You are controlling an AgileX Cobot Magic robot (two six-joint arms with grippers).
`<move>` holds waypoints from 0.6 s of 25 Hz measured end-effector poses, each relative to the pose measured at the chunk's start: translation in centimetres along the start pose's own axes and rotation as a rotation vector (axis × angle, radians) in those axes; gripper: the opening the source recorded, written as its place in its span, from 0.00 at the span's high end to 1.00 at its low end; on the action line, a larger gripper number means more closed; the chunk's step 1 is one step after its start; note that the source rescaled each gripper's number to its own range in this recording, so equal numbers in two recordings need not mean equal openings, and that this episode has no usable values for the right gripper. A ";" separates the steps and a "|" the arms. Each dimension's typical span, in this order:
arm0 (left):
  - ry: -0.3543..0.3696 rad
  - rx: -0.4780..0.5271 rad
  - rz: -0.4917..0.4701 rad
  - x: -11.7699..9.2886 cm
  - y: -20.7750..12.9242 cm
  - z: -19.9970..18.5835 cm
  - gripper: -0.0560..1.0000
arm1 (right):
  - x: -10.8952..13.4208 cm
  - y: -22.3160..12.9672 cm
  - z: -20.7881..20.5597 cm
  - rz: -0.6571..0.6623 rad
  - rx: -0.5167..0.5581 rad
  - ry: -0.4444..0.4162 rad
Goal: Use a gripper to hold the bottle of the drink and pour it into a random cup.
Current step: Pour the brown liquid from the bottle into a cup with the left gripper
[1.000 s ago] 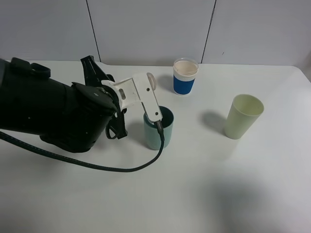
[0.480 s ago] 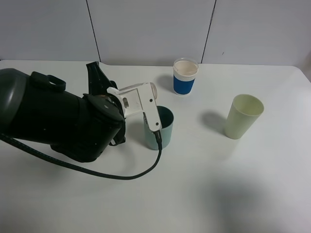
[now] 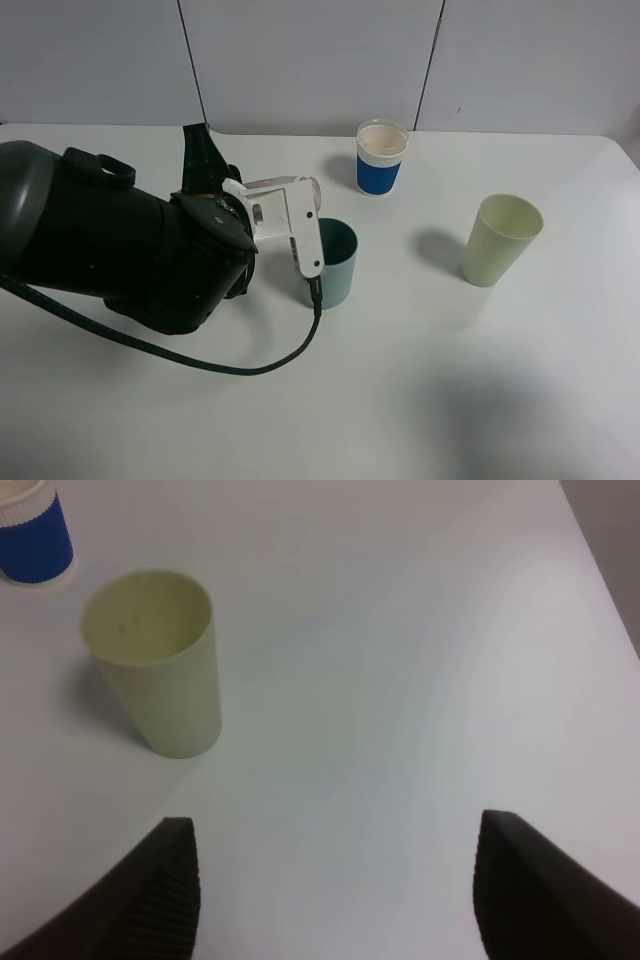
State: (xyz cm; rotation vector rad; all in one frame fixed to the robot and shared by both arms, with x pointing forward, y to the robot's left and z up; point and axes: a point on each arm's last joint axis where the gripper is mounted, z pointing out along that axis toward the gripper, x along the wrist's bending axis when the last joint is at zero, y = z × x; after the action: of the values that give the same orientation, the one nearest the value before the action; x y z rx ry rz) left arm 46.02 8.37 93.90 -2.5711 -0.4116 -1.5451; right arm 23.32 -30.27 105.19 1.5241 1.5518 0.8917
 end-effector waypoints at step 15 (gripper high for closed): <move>0.010 0.002 0.088 0.1 0.0 0.0 0.93 | 0.0 0.0 0.0 -0.002 0.000 -0.003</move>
State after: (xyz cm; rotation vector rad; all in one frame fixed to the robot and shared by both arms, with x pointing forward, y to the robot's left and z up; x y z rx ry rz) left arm 46.05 8.40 93.98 -2.5427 -0.2949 -1.5259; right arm 23.32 -30.29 105.19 1.5233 1.5508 0.8882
